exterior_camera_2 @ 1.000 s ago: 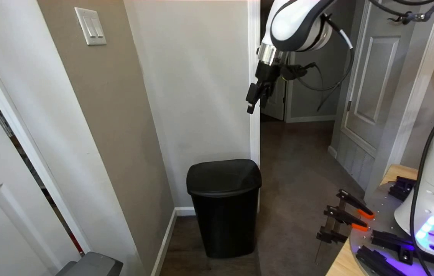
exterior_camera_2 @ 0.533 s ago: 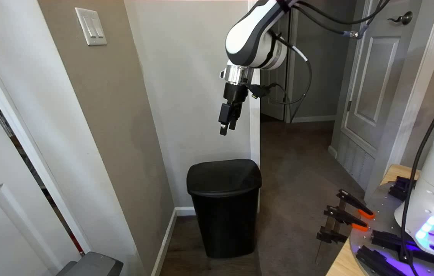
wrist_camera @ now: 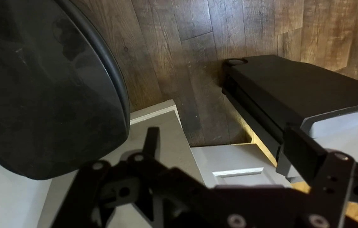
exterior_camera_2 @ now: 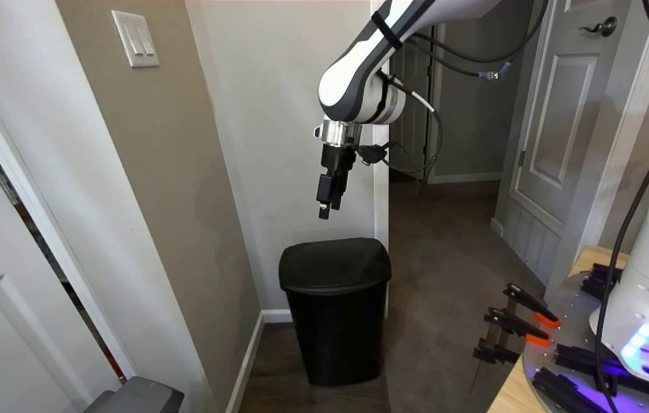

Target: Completely open the bin

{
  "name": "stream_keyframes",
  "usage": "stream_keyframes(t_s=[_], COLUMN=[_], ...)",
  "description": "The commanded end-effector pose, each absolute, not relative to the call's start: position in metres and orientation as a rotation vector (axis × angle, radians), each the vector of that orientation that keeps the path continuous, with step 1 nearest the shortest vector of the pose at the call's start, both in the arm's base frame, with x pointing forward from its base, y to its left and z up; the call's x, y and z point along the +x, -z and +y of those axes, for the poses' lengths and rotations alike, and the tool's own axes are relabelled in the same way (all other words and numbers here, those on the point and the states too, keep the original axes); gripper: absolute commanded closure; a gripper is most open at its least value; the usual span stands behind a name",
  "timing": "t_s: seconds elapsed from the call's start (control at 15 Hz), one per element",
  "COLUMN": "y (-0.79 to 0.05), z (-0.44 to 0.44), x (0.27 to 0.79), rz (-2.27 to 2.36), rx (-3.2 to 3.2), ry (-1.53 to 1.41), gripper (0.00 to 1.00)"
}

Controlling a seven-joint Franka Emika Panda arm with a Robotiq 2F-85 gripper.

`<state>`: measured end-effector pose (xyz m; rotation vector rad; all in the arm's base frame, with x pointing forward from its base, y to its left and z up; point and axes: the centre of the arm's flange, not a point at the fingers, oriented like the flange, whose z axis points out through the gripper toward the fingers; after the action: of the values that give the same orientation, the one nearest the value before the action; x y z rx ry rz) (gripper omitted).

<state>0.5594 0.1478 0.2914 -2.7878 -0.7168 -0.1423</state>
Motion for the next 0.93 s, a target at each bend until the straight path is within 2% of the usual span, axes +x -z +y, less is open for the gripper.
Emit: stream_keyframes(t_s=[0.0,0.67,0.87], y=[-0.293,-0.294,-0.290], z=[0.148,0.149,0.151], x=[0.559,0.559,0.588], rz=[-0.719,-0.720,-0.801], rx=[-2.787,-2.786,-2.779], ry=[0.146,0.148,0.139], gripper=[0.00,0.00,0.00])
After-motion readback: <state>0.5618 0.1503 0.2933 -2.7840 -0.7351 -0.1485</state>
